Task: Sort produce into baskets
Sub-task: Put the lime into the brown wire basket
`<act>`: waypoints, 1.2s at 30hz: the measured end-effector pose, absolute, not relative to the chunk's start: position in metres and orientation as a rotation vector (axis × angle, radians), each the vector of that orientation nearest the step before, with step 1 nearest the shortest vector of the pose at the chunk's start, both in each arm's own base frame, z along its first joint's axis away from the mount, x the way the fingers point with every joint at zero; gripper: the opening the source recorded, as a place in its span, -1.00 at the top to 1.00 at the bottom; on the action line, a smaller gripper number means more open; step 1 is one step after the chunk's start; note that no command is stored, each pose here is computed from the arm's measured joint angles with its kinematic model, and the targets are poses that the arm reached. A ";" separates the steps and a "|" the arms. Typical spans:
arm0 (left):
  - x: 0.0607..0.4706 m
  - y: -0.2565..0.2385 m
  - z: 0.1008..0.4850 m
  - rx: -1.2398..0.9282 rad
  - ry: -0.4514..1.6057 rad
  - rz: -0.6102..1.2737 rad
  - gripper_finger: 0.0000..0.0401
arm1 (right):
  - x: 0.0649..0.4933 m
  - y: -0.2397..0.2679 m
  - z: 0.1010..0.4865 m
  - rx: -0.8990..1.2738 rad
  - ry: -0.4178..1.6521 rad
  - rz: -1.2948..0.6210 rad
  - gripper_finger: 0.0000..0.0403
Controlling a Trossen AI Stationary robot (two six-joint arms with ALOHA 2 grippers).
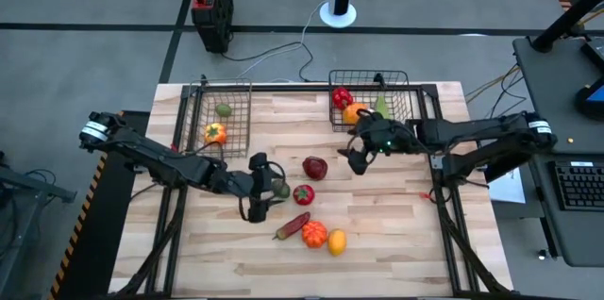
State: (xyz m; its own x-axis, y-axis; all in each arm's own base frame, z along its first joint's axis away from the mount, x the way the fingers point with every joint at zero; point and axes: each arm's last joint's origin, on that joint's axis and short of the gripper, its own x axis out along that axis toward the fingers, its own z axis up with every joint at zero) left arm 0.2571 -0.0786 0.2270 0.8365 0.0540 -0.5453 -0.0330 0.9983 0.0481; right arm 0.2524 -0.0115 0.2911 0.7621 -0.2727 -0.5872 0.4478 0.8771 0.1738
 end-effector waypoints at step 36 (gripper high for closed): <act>0.292 -0.066 0.148 0.352 1.083 0.020 -0.52 | 0.253 -0.005 0.283 0.366 0.581 -0.394 -0.70</act>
